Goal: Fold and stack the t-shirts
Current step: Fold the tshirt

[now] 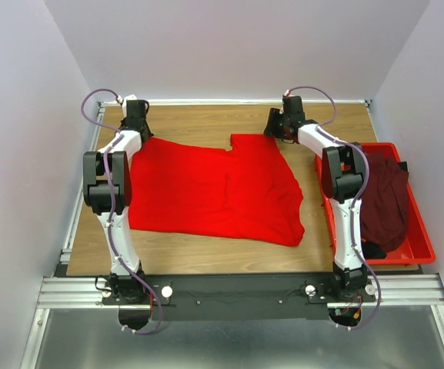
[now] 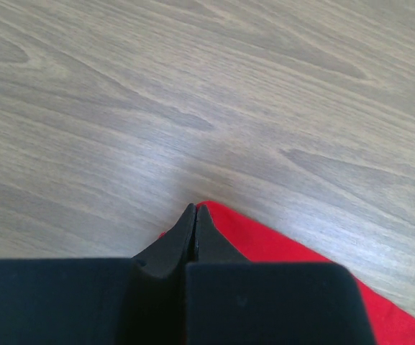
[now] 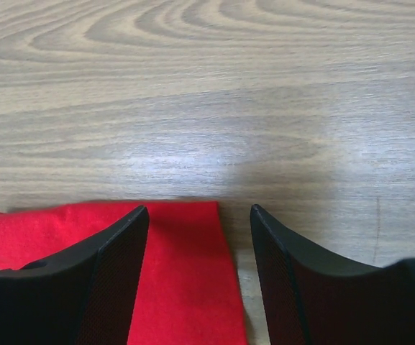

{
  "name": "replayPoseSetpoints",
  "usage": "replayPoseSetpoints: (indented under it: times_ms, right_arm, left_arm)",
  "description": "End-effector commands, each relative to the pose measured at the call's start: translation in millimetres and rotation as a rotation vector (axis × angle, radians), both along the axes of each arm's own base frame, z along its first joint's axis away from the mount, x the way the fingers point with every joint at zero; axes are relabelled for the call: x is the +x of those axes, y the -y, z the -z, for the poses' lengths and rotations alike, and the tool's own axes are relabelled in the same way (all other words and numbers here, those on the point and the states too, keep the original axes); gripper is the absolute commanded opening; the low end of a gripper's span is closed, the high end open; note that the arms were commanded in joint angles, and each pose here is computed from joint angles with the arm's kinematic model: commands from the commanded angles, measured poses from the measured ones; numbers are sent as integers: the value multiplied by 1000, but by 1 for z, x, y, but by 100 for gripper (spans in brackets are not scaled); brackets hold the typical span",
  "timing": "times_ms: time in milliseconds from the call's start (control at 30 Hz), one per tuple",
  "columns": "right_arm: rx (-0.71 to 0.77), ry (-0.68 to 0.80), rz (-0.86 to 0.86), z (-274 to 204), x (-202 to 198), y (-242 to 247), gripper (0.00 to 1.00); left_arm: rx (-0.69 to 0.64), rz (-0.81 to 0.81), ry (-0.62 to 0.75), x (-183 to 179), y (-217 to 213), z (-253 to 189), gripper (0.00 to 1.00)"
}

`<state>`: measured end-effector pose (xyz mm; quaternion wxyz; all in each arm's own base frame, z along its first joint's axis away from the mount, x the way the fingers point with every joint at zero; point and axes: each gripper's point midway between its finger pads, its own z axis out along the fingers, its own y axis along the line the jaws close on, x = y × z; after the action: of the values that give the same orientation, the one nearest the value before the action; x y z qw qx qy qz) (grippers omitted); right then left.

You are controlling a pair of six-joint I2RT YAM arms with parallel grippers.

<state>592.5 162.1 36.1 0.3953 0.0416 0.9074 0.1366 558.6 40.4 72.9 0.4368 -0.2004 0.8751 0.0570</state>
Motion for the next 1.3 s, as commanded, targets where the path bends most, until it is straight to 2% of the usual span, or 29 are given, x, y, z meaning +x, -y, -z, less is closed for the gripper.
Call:
replayPoseSetpoints:
  times_ms: [0,33,100,333,533,700,1000,1100,1133,1267]
  right_arm:
    - [26,-33,-5,18,1,-5,64]
    - [35,-37,-5,19,1,-6,56]
    - [51,-41,-1,19,0,-8,50]
    - [74,-31,-1,12,4,-11,17]
    - [88,-17,14,6,12,-6,2]
    - [98,22,37,-7,28,4,0]
    - [140,98,45,-33,58,16,0]
    - [151,114,32,-42,60,13,1]
    - [155,116,20,-44,59,11,1]
    - [164,133,5,-64,52,10,0]
  left_arm:
    - [4,11,34,10,-10,-6,0]
    - [3,13,35,10,-11,-4,0]
    - [-4,24,35,11,-11,-3,0]
    - [-18,67,36,19,-7,0,4]
    - [-38,95,40,28,-2,-2,5]
    - [-48,94,47,39,-1,-5,2]
    - [-69,95,61,64,0,-10,5]
    - [-70,97,82,74,0,-17,4]
    - [-73,99,87,76,1,-18,0]
    - [-79,84,99,75,-3,-26,0]
